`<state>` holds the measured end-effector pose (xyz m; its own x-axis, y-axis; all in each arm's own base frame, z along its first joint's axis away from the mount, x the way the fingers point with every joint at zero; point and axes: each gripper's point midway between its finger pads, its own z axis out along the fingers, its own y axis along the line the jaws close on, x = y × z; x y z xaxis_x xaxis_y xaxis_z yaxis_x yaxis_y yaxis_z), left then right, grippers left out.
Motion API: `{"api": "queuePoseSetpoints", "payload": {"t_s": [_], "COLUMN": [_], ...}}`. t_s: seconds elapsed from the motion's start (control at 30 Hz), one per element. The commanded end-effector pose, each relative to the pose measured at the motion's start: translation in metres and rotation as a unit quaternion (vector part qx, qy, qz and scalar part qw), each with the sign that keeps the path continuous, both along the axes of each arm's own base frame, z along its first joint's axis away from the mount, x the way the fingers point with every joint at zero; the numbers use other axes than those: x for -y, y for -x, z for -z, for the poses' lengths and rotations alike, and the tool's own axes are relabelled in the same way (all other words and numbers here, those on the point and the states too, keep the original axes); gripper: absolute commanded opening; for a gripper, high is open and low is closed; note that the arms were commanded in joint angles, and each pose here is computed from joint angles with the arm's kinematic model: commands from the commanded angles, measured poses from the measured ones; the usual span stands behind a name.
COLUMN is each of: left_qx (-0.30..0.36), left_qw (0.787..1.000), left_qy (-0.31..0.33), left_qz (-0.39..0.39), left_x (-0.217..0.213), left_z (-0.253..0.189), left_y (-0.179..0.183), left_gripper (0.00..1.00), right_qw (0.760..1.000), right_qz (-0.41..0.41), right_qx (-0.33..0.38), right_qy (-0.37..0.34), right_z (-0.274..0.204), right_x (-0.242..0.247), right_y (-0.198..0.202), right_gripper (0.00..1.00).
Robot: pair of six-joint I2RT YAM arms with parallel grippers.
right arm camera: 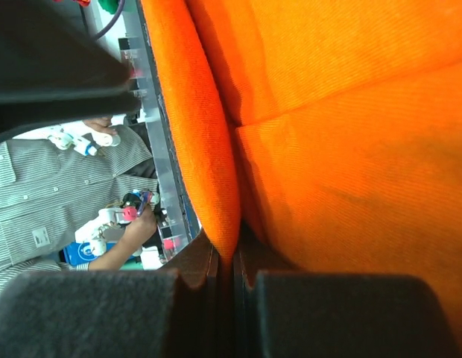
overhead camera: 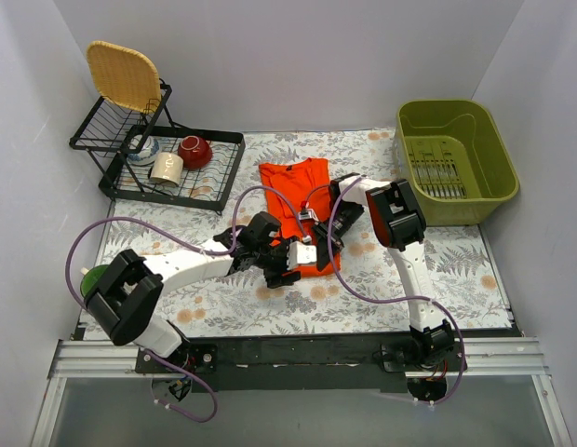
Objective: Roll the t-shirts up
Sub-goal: Roll the T-shirt to the center of the board.
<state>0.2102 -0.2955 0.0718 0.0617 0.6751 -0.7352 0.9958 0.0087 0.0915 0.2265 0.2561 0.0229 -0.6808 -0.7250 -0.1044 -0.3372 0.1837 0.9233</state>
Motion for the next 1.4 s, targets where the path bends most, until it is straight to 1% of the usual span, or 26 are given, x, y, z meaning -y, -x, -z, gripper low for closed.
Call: {"api": "queuePoseSetpoints", "payload": {"t_s": [0.0, 0.17, 0.27, 0.33, 0.37, 0.4, 0.47, 0.53, 0.57, 0.63, 0.67, 0.73, 0.77, 0.8, 0.83, 0.87, 0.9, 0.93, 0.97, 1.0, 1.03, 1.07, 1.1, 1.17, 1.23, 1.37], "left_qx": [0.060, 0.052, 0.041, 0.028, 0.024, 0.023, 0.015, 0.000, -0.006, -0.027, -0.032, -0.043, -0.046, -0.046, -0.048, -0.051, -0.050, -0.052, -0.060, -0.068, -0.068, -0.084, -0.094, -0.116, -0.128, -0.156], "left_qw": [0.998, 0.997, 0.996, 0.996, 0.995, 0.995, 0.995, 0.994, 0.994, 0.994, 0.994, 0.994, 0.994, 0.994, 0.995, 0.995, 0.995, 0.995, 0.995, 0.995, 0.995, 0.994, 0.993, 0.991, 0.990, 0.986], "left_qy": [-0.018, -0.055, -0.073, -0.088, -0.094, -0.097, -0.100, -0.099, -0.099, -0.099, -0.098, -0.096, -0.094, -0.091, -0.089, -0.088, -0.081, -0.079, -0.079, -0.072, -0.066, -0.069, -0.062, -0.064, -0.057, -0.059], "left_qz": [-0.020, -0.030, -0.013, 0.003, 0.009, 0.011, 0.022, 0.039, 0.042, 0.041, 0.036, 0.029, 0.030, 0.028, 0.025, 0.024, 0.021, 0.018, 0.018, 0.020, 0.022, 0.024, 0.024, 0.027, 0.030, 0.022], "left_x": [-0.006, -0.019, -0.024, -0.029, -0.031, -0.032, -0.035, -0.035, -0.035, -0.035, -0.034, -0.032, -0.031, -0.029, -0.028, -0.027, -0.023, -0.022, -0.022, -0.021, -0.018, -0.020, -0.019, -0.020, -0.019, -0.022], "left_z": [0.019, 0.050, 0.062, 0.068, 0.071, 0.072, 0.075, 0.077, 0.076, 0.077, 0.075, 0.075, 0.074, 0.073, 0.071, 0.071, 0.066, 0.065, 0.064, 0.062, 0.058, 0.060, 0.058, 0.058, 0.055, 0.056], "left_y": [-0.020, -0.018, -0.011, -0.003, 0.000, 0.002, 0.007, 0.016, 0.018, 0.024, 0.024, 0.024, 0.025, 0.024, 0.023, 0.023, 0.020, 0.018, 0.019, 0.020, 0.017, 0.021, 0.020, 0.021, 0.019, 0.013], "left_gripper": [0.59, 0.59, 0.57, 0.54, 0.53, 0.52, 0.52, 0.52, 0.52, 0.52, 0.52, 0.52, 0.52, 0.53, 0.53, 0.53, 0.53, 0.53, 0.53, 0.53, 0.53, 0.53, 0.53, 0.53, 0.53, 0.53], "right_qw": [0.998, 0.998, 0.998, 0.997, 0.996, 0.994, 0.988, 0.979, 0.969, 0.956, 0.938, 0.923, 0.898, 0.883, 0.887, 0.862, 0.827, 0.834, 0.798, 0.764, 0.759, 0.729, 0.686, 0.662, 0.621, 0.605], "right_qz": [-0.015, -0.017, -0.016, -0.012, -0.007, -0.001, 0.023, 0.049, 0.056, 0.070, 0.070, 0.057, 0.048, 0.044, 0.042, 0.042, 0.037, 0.019, 0.006, -0.011, -0.040, -0.053, -0.072, -0.090, -0.099, -0.111], "right_qx": [0.062, 0.062, 0.060, 0.067, 0.082, 0.095, 0.139, 0.183, 0.224, 0.274, 0.327, 0.371, 0.427, 0.456, 0.450, 0.494, 0.548, 0.540, 0.589, 0.631, 0.636, 0.667, 0.708, 0.728, 0.760, 0.770], "right_qy": [-0.019, -0.023, -0.022, -0.027, -0.037, -0.045, -0.063, -0.074, -0.084, -0.079, -0.089, -0.088, -0.099, -0.107, -0.100, -0.108, -0.119, -0.113, -0.125, -0.135, -0.133, -0.142, -0.152, -0.156, -0.164, -0.170], "right_z": [0.050, 0.051, 0.051, 0.047, 0.037, 0.030, 0.004, -0.017, -0.039, -0.056, -0.078, -0.085, -0.105, -0.111, -0.097, -0.118, -0.124, -0.099, -0.115, -0.114, -0.090, -0.096, -0.100, -0.086, -0.091, -0.084], "right_x": [0.001, 0.002, 0.003, 0.005, 0.005, 0.007, 0.013, 0.026, 0.030, 0.048, 0.052, 0.063, 0.064, 0.064, 0.069, 0.070, 0.066, 0.067, 0.064, 0.060, 0.057, 0.055, 0.046, 0.046, 0.038, 0.029], "right_y": [-0.015, -0.013, -0.012, -0.015, -0.020, -0.026, -0.050, -0.074, -0.085, -0.101, -0.110, -0.107, -0.108, -0.106, -0.086, -0.079, -0.088, -0.059, -0.052, -0.053, -0.030, -0.023, -0.027, -0.013, -0.017, -0.019], "right_gripper": [0.01, 0.01, 0.02, 0.08, 0.15, 0.28, 0.43, 0.53, 0.61, 0.65, 0.69, 0.73, 0.81, 0.85, 0.86, 0.99, 0.99, 0.99, 0.99, 0.99, 0.98, 0.99, 0.99, 0.99, 0.98, 0.94]}}
